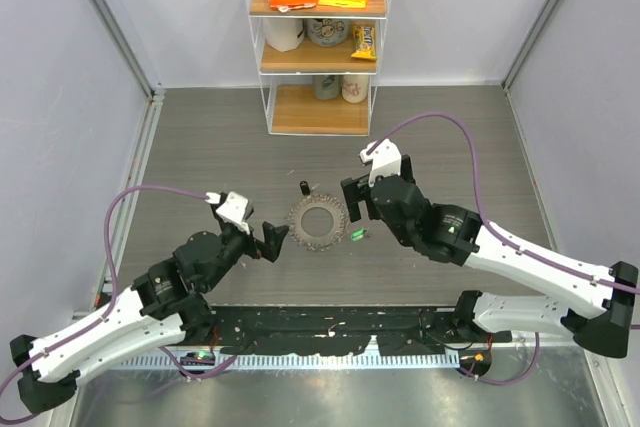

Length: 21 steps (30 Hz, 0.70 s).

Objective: Put the keys on the keyring

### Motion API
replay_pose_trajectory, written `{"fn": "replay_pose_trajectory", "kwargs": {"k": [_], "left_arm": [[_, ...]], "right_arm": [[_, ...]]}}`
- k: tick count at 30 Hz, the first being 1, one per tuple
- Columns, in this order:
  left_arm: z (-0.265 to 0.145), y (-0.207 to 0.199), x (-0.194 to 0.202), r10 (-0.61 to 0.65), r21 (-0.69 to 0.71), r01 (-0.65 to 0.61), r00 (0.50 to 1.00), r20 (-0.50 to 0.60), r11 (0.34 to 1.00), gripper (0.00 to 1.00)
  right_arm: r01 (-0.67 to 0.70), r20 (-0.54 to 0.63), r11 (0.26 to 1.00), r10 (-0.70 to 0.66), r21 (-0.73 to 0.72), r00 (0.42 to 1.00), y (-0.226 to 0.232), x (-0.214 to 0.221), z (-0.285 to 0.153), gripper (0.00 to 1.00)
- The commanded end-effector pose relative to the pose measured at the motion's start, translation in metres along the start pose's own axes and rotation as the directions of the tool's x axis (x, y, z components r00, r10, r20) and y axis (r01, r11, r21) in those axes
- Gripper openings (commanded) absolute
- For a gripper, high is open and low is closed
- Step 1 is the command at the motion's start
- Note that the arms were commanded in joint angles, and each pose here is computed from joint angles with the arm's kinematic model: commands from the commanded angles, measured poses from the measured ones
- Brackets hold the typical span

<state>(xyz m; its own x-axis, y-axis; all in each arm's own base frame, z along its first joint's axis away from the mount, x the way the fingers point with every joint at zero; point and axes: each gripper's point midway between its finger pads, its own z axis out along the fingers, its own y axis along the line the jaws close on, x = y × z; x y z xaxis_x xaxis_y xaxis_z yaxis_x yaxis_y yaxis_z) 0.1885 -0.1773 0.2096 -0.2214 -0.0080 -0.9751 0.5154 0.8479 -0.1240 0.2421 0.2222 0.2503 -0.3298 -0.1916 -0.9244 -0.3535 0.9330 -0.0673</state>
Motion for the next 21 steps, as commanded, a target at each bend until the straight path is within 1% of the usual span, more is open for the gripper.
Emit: {"fn": "replay_pose_trajectory", "kwargs": {"k": [1,3,8,12,15,17,18,21], "left_arm": [[0.0,0.006,-0.01,-0.019,-0.045,0.02,1.0,0.018,0.999,0.99],[0.001,0.005,-0.008,-0.019,-0.044,0.02,1.0,0.016,0.999,0.99],[0.002,-0.002,-0.003,-0.033,-0.007,0.033,0.999,0.002,0.999,0.99],[0.004,-0.005,0.002,-0.045,0.007,0.045,0.999,-0.012,0.999,0.99],[0.006,-0.008,0.008,-0.042,0.016,0.042,0.999,-0.027,0.999,0.99],[0.008,-0.003,0.012,-0.029,-0.016,0.028,0.998,-0.052,0.999,0.99],[0.009,-0.001,0.015,-0.02,-0.03,0.018,0.997,-0.072,0.999,0.98],[0.013,0.005,0.025,0.01,-0.075,-0.019,0.993,-0.12,0.997,0.93]], "right_arm": [[-0.011,0.001,0.999,0.011,-0.05,1.0,0.012,-0.016,-0.006,0.95],[0.003,-0.015,0.996,-0.004,-0.087,1.0,0.019,-0.013,-0.006,0.95],[0.01,-0.05,0.969,-0.023,-0.249,0.998,0.054,-0.001,-0.003,0.95],[0.02,-0.075,0.964,-0.042,-0.264,0.996,0.067,0.011,0.007,0.97],[0.011,-0.124,0.96,-0.047,-0.279,0.991,0.08,0.028,0.019,1.0],[-0.007,-0.153,0.956,-0.039,-0.292,0.988,0.09,0.036,0.026,0.95],[-0.018,-0.161,0.955,-0.031,-0.296,0.986,0.094,0.037,0.027,0.91],[-0.011,-0.178,0.962,-0.039,-0.272,0.983,0.098,0.045,0.036,0.9]]}}
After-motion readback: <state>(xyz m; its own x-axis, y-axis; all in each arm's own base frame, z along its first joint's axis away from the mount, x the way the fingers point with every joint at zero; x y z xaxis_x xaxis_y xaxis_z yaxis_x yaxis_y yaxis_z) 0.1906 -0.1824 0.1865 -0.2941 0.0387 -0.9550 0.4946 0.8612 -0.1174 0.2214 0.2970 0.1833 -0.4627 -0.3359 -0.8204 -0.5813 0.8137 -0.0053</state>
